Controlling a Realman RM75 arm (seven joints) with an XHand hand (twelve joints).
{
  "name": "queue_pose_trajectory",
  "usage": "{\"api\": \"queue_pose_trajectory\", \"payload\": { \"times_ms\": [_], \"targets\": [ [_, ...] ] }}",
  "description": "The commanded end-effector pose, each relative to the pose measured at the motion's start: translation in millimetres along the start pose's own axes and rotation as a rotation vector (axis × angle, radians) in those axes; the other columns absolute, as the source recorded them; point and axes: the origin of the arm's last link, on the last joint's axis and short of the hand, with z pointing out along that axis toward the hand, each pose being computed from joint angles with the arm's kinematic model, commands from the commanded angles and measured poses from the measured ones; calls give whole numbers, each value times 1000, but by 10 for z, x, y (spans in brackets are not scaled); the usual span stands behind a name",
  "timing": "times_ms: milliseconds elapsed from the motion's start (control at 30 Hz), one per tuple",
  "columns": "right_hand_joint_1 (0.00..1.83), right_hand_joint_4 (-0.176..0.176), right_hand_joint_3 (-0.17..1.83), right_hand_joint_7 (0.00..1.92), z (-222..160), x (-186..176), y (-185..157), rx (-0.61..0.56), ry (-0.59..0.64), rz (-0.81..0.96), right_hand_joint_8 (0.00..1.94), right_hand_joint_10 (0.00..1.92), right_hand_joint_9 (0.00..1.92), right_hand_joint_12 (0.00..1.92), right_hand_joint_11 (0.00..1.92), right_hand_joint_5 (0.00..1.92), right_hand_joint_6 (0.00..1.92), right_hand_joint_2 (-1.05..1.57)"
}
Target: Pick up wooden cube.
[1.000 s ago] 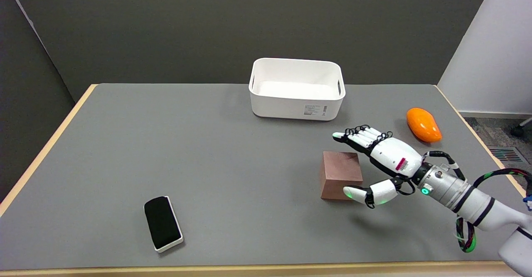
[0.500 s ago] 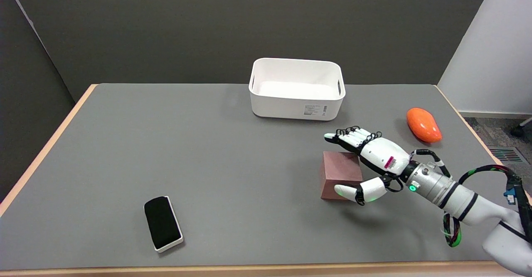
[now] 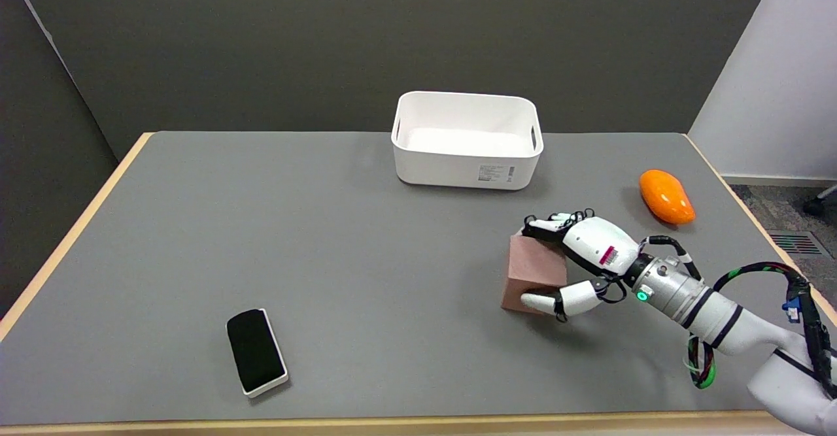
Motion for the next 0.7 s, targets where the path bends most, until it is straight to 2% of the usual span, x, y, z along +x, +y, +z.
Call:
{"api": "queue_pose_trajectory", "payload": {
  "times_ms": [33, 167, 333, 700],
  "targets": [
    [1210, -173, 155, 877, 25, 16, -72, 10, 125, -96, 1371, 1366, 814, 1921, 530, 573, 1424, 1176],
    [1208, -162, 303, 905, 83, 174, -65, 17, 167, -118, 1336, 1417, 839, 1921, 588, 611, 1448, 1093],
    [1214, -176, 314, 913, 211, 525, -40, 23, 239, -180, 1337, 1415, 855, 1921, 670, 605, 1443, 1086],
    [1215, -176, 352, 917, 844, 1633, 79, -59, 455, -374, 1336, 1417, 873, 1921, 770, 608, 1453, 1067]
  ]
}}
